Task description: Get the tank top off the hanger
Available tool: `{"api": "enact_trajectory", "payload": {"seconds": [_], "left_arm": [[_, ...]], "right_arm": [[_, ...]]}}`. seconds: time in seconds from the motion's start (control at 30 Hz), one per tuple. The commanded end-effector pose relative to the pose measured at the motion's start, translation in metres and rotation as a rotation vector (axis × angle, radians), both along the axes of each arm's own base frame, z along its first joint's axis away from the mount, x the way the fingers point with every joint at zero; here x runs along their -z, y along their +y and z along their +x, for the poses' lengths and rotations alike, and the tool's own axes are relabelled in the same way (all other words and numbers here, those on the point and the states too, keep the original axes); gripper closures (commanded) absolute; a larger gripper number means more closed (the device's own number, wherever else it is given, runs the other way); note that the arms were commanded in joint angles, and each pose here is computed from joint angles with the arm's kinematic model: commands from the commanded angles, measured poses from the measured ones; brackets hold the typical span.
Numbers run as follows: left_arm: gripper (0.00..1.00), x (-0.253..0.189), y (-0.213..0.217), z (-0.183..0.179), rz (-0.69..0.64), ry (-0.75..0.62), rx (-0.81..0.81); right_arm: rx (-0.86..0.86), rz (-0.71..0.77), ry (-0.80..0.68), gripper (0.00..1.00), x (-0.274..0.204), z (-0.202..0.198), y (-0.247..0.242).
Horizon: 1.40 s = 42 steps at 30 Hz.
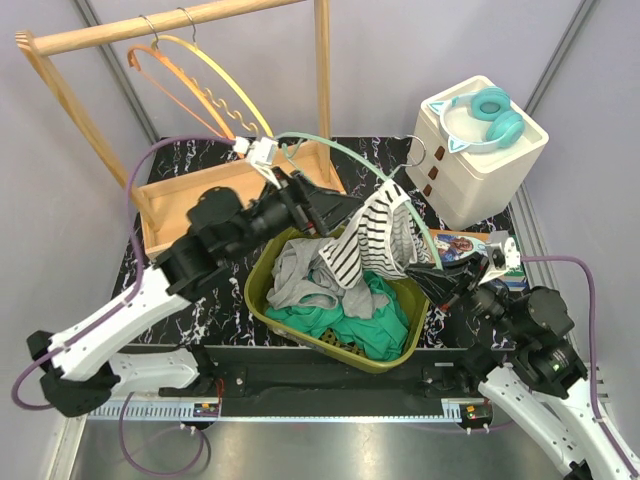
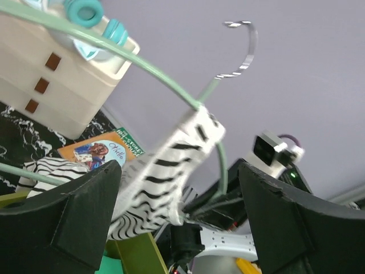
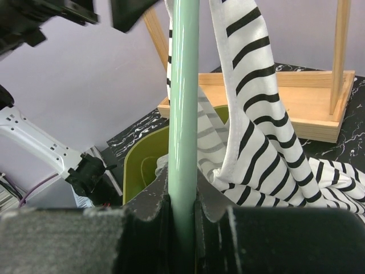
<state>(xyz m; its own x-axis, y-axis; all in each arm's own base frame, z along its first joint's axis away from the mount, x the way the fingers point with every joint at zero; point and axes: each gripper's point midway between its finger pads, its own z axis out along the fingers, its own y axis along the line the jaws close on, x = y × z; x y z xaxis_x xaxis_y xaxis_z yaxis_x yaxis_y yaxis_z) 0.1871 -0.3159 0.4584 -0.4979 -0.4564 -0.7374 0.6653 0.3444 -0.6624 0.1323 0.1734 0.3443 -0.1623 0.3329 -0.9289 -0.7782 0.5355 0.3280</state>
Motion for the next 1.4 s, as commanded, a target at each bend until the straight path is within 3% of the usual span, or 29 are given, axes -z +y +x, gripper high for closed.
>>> {"api": "enact_trajectory", "payload": {"seconds": [0.0,0.4,0.7,0.8,0.83,0.9,1.07,1.1,1.17,1.2,1.27,1.3,1.37], "left_arm": [[0.12,-0.044,-0.002,0.021,-0.167,0.012,-0.084],[0.15,-0.053,-0.030,0.024,-0.224,0.011,-0.004],[0.16,-0.047,-0.042,0.041,-0.238,0.057,-0.041],[0.36,-0.049,-0.052,0.047,-0.235,0.063,-0.033],[0.52,-0.056,-0.053,0.045,-0.243,0.050,-0.023],[0.65,-0.053,-0.059,0.048,-0.211,0.037,-0.020],[1.00,-0.058,-0.054,0.051,-0.156,-0.009,-0.057],[1.00,-0.059,-0.052,0.052,-0.152,-0.014,-0.066],[1.00,-0.060,-0.050,0.050,-0.138,-0.037,-0.070],[1.00,-0.062,-0.049,0.049,-0.136,-0.043,-0.070],[1.00,-0.065,-0.046,0.046,-0.129,-0.062,-0.066],[1.00,-0.069,-0.045,0.044,-0.128,-0.075,-0.062],[1.00,-0.071,-0.044,0.041,-0.101,-0.108,-0.049]], "right_arm": [[-0.021,0.082,-0.115,1.00,-0.032,-0.015,-0.007],[0.007,0.040,-0.103,1.00,-0.015,-0.017,-0.014],[-0.103,0.003,-0.141,1.00,-0.011,-0.034,-0.004],[-0.131,-0.007,-0.143,1.00,-0.010,-0.039,-0.001],[-0.130,-0.006,-0.144,1.00,-0.010,-0.039,-0.002],[-0.111,-0.005,-0.133,1.00,-0.009,-0.037,-0.004],[-0.013,-0.010,-0.053,0.82,-0.006,-0.020,-0.012],[0.018,-0.009,-0.035,0.71,-0.006,-0.015,-0.015],[0.020,-0.024,-0.002,0.61,-0.003,-0.009,-0.011],[0.016,-0.028,0.002,0.48,-0.004,-0.009,-0.010],[0.012,-0.041,0.018,0.34,-0.004,-0.006,-0.007],[0.011,-0.038,0.012,0.22,-0.008,-0.007,-0.008],[0.015,-0.031,0.006,0.14,-0.013,-0.009,-0.010]]}}
